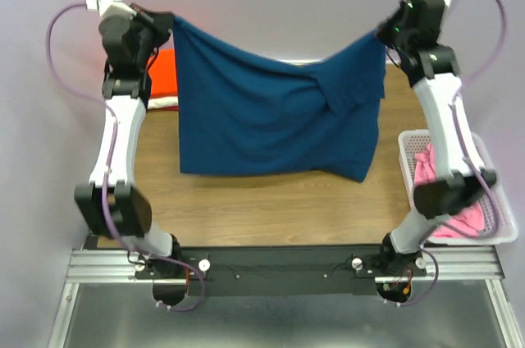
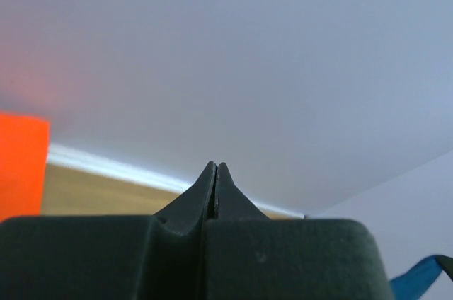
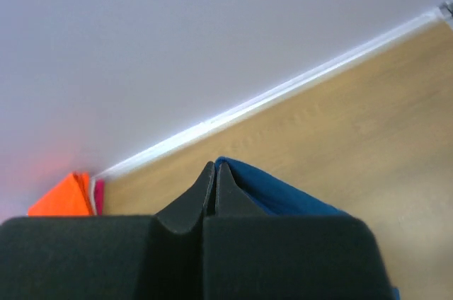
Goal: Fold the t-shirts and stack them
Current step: Flatten the tshirt out
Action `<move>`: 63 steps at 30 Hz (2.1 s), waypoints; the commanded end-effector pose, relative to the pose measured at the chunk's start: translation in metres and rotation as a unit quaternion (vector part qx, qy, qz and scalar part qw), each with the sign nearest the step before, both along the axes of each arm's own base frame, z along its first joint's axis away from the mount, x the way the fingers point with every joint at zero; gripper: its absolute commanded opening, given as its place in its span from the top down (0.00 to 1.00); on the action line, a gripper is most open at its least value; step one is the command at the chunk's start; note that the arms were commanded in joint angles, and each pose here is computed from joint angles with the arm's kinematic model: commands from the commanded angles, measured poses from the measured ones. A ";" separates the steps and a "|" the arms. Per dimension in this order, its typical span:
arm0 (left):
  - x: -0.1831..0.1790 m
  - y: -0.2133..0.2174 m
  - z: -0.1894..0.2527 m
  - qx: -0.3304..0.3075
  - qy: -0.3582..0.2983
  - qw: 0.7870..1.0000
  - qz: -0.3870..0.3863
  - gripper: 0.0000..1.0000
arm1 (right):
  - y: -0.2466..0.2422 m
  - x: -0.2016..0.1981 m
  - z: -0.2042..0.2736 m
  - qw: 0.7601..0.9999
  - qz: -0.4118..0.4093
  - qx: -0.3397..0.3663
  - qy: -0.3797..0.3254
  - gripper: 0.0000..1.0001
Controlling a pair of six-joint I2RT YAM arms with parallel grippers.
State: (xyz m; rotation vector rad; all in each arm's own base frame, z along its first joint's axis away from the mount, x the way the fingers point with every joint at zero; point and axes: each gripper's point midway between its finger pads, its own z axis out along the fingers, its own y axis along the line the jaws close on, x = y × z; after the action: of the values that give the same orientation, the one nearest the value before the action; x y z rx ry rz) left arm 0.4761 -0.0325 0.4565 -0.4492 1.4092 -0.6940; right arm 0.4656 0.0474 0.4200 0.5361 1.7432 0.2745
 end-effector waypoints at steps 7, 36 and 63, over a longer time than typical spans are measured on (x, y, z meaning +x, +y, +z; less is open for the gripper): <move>0.050 -0.014 0.175 0.025 -0.232 0.967 -0.099 1.00 | -0.005 0.070 0.153 0.972 0.014 -0.015 -0.236 1.00; -0.066 0.023 -0.351 -0.084 0.337 0.938 0.011 1.00 | -0.003 -0.111 -0.380 0.926 0.018 0.045 0.374 1.00; 0.001 0.021 -0.322 -0.041 0.333 0.941 -0.035 1.00 | -0.017 0.032 -0.329 0.952 -0.010 0.022 0.306 1.00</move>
State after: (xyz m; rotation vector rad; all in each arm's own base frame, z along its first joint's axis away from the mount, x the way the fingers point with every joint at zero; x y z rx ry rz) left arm 0.4707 -0.0047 0.1457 -0.7743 2.0005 -0.6735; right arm 0.4888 0.0437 0.1136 0.6940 2.2944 0.2052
